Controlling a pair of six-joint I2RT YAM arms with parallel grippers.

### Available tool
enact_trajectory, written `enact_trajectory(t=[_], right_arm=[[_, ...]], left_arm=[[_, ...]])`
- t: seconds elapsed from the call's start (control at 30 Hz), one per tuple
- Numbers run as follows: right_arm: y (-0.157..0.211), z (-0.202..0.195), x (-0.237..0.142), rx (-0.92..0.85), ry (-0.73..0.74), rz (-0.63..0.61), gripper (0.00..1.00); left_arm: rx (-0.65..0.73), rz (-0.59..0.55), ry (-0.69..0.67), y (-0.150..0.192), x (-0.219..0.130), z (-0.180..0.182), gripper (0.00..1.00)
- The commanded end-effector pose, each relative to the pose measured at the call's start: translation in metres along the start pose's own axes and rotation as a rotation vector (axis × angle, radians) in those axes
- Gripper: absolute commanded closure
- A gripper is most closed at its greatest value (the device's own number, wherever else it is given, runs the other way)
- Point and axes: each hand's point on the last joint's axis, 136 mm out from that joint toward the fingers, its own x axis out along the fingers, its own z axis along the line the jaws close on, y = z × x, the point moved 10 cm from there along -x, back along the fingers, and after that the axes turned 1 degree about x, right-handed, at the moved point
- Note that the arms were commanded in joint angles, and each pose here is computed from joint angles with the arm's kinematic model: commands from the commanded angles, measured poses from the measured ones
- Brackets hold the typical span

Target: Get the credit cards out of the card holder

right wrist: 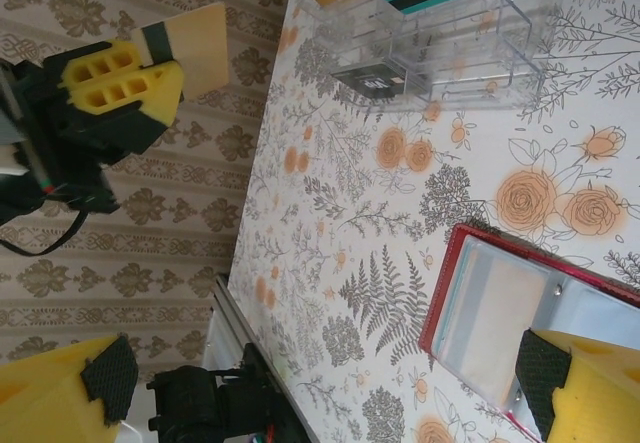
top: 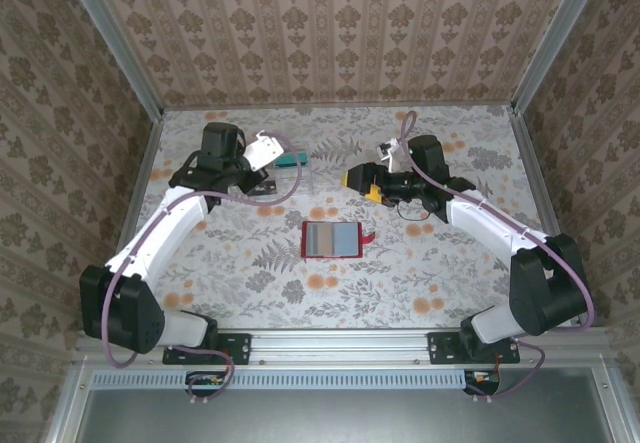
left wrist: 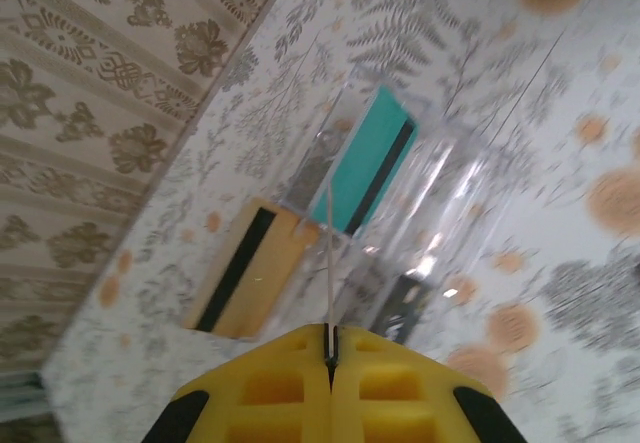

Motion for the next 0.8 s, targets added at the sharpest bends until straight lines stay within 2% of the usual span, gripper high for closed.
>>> enact_trajectory(t=[0.0,0.13,0.3,0.5,0.77], right_arm=[[-0.008,0.013,-0.010,-0.038,-0.014,-0.030,0.00],[-0.011,0.012,-0.008,-0.030,-0.019,-0.022,0.00],[-0.014,0.011,-0.007,-0.021,-0.020,-0.019,0.00],[-0.018,0.008,-0.006,-0.010,-0.013,-0.017,0.00],[-0.021,0.001,-0.004,0.010,-0.001,-0.017,0.00]], left_arm=[[0.294,0.041,-0.022,0.010,0.013,0.004,1.00],[0.370,0.035,-0.052,0.011,0.022,0.021,1.00],[0.502,0.097,-0.011,0.023,0.043,0.033,1.00],[0.554,0.104,-0.013,0.031,0.066,0.045,1.00],[0.548,0.082,0.010,0.033,0.085,0.053,1.00]])
